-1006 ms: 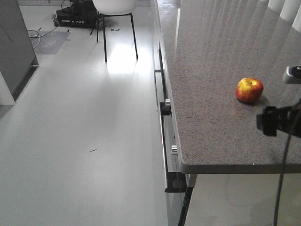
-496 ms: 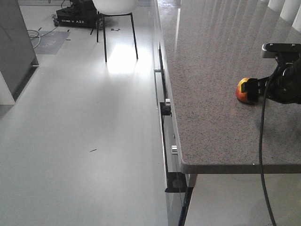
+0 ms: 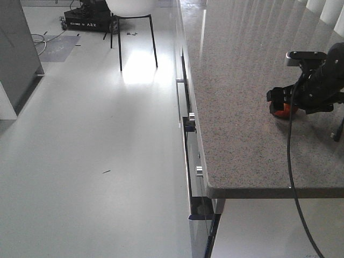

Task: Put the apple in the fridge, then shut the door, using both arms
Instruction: 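Reach the right gripper down over the red-yellow apple, then close the right gripper on the apple and lift it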

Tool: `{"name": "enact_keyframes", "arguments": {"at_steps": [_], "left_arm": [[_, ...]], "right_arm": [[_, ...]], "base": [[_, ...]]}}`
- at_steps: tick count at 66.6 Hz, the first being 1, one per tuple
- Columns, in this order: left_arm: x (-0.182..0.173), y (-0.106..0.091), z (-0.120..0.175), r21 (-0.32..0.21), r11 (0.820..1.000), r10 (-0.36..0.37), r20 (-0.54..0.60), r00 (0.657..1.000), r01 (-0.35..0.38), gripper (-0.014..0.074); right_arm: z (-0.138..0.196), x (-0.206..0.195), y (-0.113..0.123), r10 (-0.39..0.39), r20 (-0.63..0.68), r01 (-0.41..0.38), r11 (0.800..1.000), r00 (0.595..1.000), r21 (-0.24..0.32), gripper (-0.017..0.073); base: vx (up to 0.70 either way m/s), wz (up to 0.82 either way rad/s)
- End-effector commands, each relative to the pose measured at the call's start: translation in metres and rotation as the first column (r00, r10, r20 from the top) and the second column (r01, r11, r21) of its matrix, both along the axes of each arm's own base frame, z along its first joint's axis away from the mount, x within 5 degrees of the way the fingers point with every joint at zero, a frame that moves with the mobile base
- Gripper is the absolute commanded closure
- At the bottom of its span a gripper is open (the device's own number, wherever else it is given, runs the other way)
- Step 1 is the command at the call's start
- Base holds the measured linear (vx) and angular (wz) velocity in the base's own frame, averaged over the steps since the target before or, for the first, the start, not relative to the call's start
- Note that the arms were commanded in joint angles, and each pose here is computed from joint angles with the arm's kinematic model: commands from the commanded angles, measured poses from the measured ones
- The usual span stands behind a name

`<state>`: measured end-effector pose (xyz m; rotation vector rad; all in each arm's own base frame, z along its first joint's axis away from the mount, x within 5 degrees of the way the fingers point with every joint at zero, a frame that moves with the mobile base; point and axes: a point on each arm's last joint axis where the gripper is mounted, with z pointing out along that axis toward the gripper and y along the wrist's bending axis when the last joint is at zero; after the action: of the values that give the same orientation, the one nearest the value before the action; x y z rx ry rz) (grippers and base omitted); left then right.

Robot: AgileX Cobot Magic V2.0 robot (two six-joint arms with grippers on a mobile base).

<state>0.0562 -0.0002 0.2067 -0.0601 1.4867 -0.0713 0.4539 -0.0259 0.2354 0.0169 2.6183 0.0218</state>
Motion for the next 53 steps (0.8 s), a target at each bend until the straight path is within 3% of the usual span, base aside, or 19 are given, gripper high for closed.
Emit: {"name": "enact_keyframes", "arguments": {"at_steps": [1, 26, 53], "left_arm": [[-0.001, 0.000, 0.002, -0.008, 1.000, 0.003, 0.066, 0.998, -0.003, 0.0600], [-0.001, 0.000, 0.002, -0.008, 1.000, 0.003, 0.066, 0.998, -0.003, 0.0600], [-0.001, 0.000, 0.002, -0.008, 1.000, 0.003, 0.066, 0.998, -0.003, 0.0600]], "right_arm": [[0.032, 0.010, -0.003, 0.006, 0.141, -0.003, 1.000, 0.990, -0.020, -0.0059], [0.019, 0.036, -0.005, 0.004, 0.225, 0.003, 1.000, 0.974, -0.029, -0.0022], [0.024, 0.036, -0.005, 0.028, 0.249, -0.016, 0.999, 0.968, -0.051, 0.0182]], "base": [[0.00, 0.00], [0.00, 0.00], [0.00, 0.00]]}}
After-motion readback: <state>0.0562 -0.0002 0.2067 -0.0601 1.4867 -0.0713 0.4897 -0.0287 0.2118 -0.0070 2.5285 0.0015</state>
